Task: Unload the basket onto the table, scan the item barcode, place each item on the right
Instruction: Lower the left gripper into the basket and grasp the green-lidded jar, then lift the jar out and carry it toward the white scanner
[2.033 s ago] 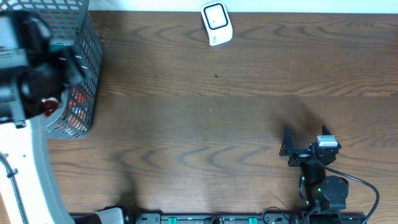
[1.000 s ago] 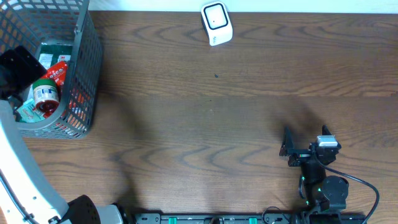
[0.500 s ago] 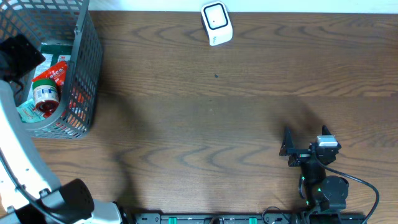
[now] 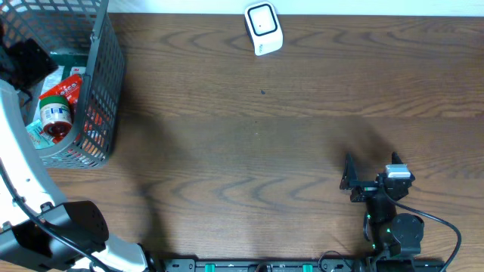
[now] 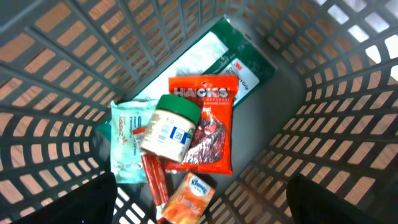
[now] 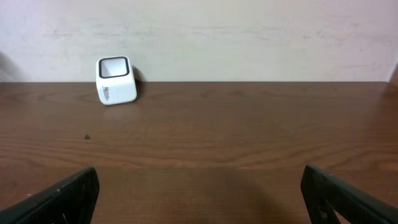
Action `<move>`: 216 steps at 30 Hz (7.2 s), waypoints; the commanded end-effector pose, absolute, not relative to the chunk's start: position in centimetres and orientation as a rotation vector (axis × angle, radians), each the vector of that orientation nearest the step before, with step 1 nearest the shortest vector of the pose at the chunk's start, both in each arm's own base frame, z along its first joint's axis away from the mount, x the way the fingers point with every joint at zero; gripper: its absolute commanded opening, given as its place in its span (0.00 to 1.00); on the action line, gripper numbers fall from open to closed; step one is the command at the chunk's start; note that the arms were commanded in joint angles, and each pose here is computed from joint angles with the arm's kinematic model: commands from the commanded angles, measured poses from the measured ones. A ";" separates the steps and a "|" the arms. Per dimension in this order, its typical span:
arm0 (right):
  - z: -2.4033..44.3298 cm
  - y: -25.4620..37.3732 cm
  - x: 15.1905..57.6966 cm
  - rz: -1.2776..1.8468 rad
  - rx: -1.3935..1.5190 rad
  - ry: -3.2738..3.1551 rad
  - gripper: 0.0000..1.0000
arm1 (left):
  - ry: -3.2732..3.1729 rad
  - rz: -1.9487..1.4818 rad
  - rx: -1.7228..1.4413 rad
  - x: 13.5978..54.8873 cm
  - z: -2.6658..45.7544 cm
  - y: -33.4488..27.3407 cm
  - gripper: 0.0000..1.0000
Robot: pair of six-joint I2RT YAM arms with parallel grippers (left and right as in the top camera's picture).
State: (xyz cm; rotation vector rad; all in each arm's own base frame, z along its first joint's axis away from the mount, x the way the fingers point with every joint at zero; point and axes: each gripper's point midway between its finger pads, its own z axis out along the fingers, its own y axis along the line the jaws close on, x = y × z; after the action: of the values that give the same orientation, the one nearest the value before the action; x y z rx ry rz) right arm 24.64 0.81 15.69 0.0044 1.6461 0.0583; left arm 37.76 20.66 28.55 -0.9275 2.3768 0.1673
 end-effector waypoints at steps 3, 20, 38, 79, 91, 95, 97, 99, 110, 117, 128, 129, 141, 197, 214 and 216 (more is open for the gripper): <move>15.6 0.7 24.6 0.053 0.004 1.646 0.99 | 2.349 0.193 -0.910 38.3 29.1 21.3 0.88; 15.6 0.7 24.6 0.053 0.004 1.646 0.99 | 2.393 0.193 -0.911 40.8 25.6 22.6 0.88; 15.6 0.7 24.6 0.053 0.004 1.646 0.99 | 2.517 0.190 -0.938 41.5 20.3 23.6 0.88; 15.6 0.7 24.6 0.053 0.004 1.646 0.99 | 2.541 0.193 -0.991 41.2 18.1 25.2 0.88; 15.6 0.7 24.6 0.053 0.004 1.646 0.99 | 2.526 0.205 -0.951 41.8 18.4 25.5 0.88; 15.6 0.7 24.6 0.053 0.004 1.646 0.99 | 2.517 0.214 -0.924 42.1 18.7 25.7 0.88; 15.6 0.7 24.6 0.053 0.004 1.646 0.99 | 2.512 0.219 -0.907 42.4 18.8 25.8 0.88; 15.6 0.7 24.6 0.053 0.004 1.646 0.99 | 2.504 0.224 -0.894 42.6 18.9 26.0 0.88; 15.6 0.7 24.6 0.053 0.004 1.646 0.99 | 2.587 0.204 -0.871 41.3 18.1 25.0 0.88; 15.6 0.7 24.6 0.053 0.004 1.646 0.99 | 2.662 0.191 -0.909 39.9 16.0 24.3 0.88; 15.6 0.7 24.6 0.053 0.004 1.646 0.99 | 2.715 0.191 -0.978 37.8 11.7 25.1 0.88; 15.6 0.7 24.6 0.053 0.004 1.646 0.99 | 2.716 0.190 -0.987 37.6 11.5 25.2 0.88; 15.6 0.7 24.6 0.053 0.004 1.646 0.99 | 2.733 0.186 -1.006 36.6 7.0 25.1 0.88; 15.6 0.7 24.6 0.053 0.004 1.646 0.99 | 2.452 -0.265 -0.327 32.2 31.3 -2.8 0.55; 15.6 0.7 24.6 0.053 0.004 1.646 0.99 | 2.869 -0.317 0.136 30.7 20.5 -18.9 0.55; 15.6 0.7 24.6 0.053 0.004 1.646 0.99 | 2.899 -0.304 0.184 30.5 19.2 -20.2 0.55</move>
State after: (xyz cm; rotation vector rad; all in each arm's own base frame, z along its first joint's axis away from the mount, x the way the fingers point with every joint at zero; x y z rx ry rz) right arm 24.64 0.81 15.69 0.0044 1.6461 0.0583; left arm 30.44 -18.33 19.92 0.1653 2.8826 -0.2941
